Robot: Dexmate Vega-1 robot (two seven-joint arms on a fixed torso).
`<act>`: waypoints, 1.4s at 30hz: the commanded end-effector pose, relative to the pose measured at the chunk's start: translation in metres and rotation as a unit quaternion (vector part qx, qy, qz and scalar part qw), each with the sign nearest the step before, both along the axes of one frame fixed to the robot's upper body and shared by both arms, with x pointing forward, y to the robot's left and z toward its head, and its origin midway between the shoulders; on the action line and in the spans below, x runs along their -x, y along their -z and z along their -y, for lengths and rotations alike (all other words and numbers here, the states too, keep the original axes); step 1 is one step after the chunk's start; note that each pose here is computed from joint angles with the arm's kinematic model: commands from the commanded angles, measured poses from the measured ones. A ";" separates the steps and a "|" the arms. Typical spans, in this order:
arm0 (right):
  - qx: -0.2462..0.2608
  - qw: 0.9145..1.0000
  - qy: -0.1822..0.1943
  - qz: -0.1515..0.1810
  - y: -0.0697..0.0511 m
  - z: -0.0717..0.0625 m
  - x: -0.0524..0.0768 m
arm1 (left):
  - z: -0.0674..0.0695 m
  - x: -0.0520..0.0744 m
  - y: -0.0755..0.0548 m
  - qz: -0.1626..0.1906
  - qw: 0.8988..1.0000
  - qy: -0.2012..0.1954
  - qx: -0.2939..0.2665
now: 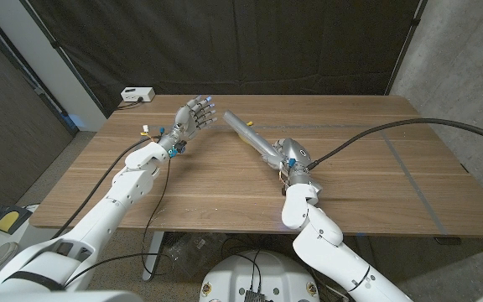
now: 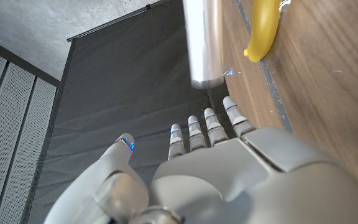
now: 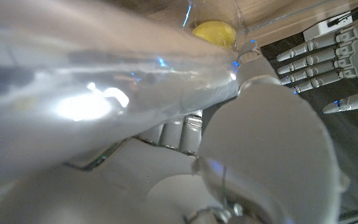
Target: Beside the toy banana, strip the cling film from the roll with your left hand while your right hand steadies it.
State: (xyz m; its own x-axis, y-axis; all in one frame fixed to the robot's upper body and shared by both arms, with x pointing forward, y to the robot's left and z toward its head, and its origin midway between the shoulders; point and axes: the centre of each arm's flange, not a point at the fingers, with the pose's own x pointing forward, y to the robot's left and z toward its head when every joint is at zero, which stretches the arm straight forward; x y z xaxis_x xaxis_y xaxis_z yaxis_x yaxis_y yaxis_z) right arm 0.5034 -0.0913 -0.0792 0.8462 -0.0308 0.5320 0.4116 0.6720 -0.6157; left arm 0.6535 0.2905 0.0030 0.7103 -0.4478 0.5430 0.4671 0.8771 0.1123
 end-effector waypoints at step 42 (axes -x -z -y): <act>-0.323 0.913 -0.249 -0.003 -0.002 0.039 -0.033 | 0.000 -0.005 -0.006 0.015 1.000 -0.009 -0.012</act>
